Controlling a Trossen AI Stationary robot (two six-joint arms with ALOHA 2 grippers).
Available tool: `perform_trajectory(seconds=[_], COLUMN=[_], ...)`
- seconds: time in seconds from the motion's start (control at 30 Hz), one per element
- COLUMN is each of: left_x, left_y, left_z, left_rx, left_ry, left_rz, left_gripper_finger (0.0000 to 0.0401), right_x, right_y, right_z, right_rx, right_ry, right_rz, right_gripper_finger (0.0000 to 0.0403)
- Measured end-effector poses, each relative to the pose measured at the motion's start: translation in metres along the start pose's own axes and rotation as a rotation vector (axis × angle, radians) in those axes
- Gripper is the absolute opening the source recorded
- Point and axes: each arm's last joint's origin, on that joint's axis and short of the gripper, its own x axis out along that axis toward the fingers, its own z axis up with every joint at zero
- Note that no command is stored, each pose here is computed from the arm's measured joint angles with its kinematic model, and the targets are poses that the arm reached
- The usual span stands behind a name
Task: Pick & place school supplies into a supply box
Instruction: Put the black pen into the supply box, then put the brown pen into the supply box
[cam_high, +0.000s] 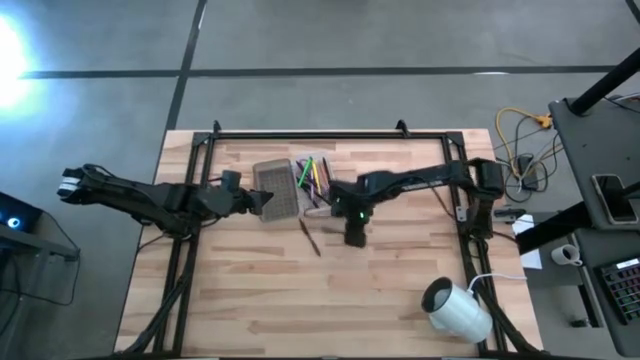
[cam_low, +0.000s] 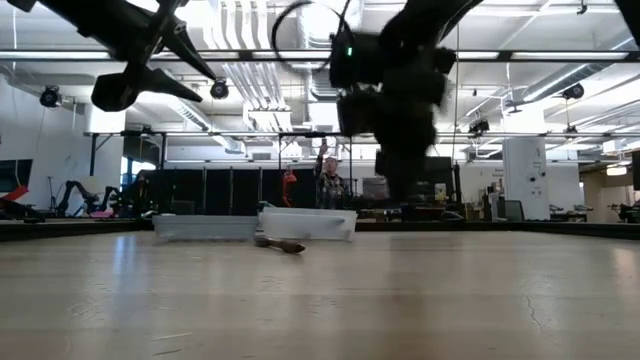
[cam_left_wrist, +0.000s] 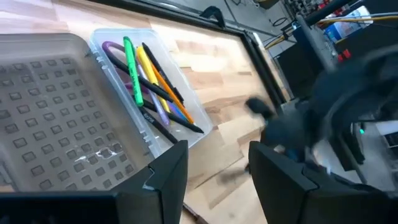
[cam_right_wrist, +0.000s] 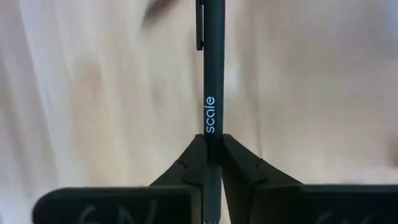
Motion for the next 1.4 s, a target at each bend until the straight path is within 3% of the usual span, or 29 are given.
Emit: perform_trajectory(seconds=[0.1, 0.3, 0.4, 0.5, 0.73, 0.9, 1.07, 1.13, 1.27, 1.4], left_x=[0.001, 0.0, -0.001, -0.001, -0.001, -0.001, -0.001, -0.001, -0.001, -0.001], left_y=[0.0, 0.0, 0.0, 0.0, 0.0, 0.001, 0.001, 0.001, 0.003, 0.005], left_z=[0.0, 0.0, 0.001, 0.001, 0.001, 0.001, 0.001, 0.001, 0.0, -0.001], left_rx=[0.002, 0.0, -0.004, -0.012, -0.012, -0.003, 0.002, 0.005, 0.014, 0.027], left_ry=[-0.007, -0.019, -0.021, -0.021, -0.021, -0.02, -0.019, -0.018, -0.012, 0.003], left_rz=[0.007, 0.009, 0.005, 0.003, 0.003, 0.005, 0.009, 0.012, 0.024, 0.039], left_gripper_finger=[0.0154, 0.0154, 0.0154, 0.0154, 0.0154, 0.0154, 0.0154, 0.0154, 0.0154, 0.0154], right_x=[-0.016, -0.048, -0.041, -0.033, -0.006, -0.001, -0.01, -0.014, -0.028, -0.03], right_y=[-0.013, -0.055, -0.084, -0.102, -0.102, -0.099, -0.095, -0.092, -0.067, -0.041], right_z=[0.016, 0.058, 0.059, 0.059, 0.057, 0.051, 0.052, 0.052, 0.052, 0.041], right_rx=[0.287, 0.724, 0.942, 1.028, 1.036, 1.075, 1.023, 0.953, 0.627, 0.516], right_ry=[-0.188, -0.66, -0.74, -0.743, -0.617, -0.587, -0.612, -0.61, -0.607, -0.548], right_rz=[0.004, 0.13, 0.028, 0.0, 0.043, -0.067, -0.062, -0.062, -0.105, -0.224], right_gripper_finger=[0.0021, 0.0026, 0.0027, 0.0028, 0.0046, 0.0073, 0.0103, 0.0116, 0.014, 0.0155])
